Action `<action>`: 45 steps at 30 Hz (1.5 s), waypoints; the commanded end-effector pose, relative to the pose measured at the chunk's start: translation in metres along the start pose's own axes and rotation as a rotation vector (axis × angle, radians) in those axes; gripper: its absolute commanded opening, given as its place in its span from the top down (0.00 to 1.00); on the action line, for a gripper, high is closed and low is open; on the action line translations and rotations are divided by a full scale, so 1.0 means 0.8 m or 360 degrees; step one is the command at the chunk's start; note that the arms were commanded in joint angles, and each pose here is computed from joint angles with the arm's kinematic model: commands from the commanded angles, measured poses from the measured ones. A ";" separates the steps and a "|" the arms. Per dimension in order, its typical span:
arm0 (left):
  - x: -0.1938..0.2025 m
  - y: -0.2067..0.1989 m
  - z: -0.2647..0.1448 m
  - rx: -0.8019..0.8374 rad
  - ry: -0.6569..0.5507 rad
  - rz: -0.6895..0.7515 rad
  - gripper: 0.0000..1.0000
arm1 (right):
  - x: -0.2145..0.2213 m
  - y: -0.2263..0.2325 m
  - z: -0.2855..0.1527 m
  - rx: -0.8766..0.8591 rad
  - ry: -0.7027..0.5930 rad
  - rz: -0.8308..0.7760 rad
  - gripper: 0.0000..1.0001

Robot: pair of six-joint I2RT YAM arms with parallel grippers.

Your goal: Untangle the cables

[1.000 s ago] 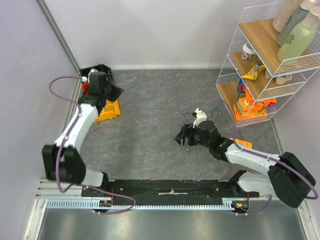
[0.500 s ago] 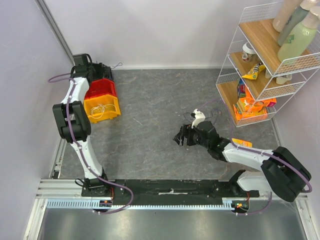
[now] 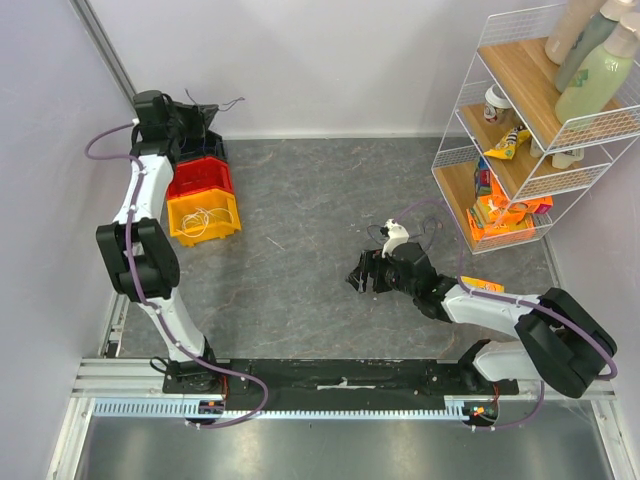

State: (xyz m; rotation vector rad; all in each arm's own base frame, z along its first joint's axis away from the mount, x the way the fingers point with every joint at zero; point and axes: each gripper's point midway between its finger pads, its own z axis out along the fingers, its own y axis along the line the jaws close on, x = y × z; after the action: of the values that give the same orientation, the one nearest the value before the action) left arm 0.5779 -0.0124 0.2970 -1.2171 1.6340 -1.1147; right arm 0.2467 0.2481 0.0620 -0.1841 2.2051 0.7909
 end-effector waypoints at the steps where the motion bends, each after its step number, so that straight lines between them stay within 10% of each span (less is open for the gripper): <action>1: 0.000 -0.031 -0.004 0.0111 0.0029 -0.0075 0.98 | -0.024 0.011 -0.001 -0.0049 -0.0103 -0.0023 0.15; 32: -0.163 0.202 0.101 -0.0321 -0.0294 -0.0328 0.98 | -0.022 0.010 0.006 -0.0044 -0.0069 -0.0016 0.15; 39: -0.172 0.191 0.089 -0.0380 -0.0351 -0.0221 0.51 | -0.022 0.011 0.007 -0.0047 -0.0070 -0.0011 0.14; 45: -0.158 0.150 0.052 -0.0335 -0.0341 -0.0153 0.38 | -0.024 0.012 0.002 -0.0051 -0.0084 -0.0012 0.15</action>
State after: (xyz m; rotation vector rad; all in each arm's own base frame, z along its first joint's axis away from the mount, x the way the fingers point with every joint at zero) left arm 0.6300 0.1199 0.1199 -1.6340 1.5881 -0.8913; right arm 0.2472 0.2478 0.0580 -0.1828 2.2159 0.7910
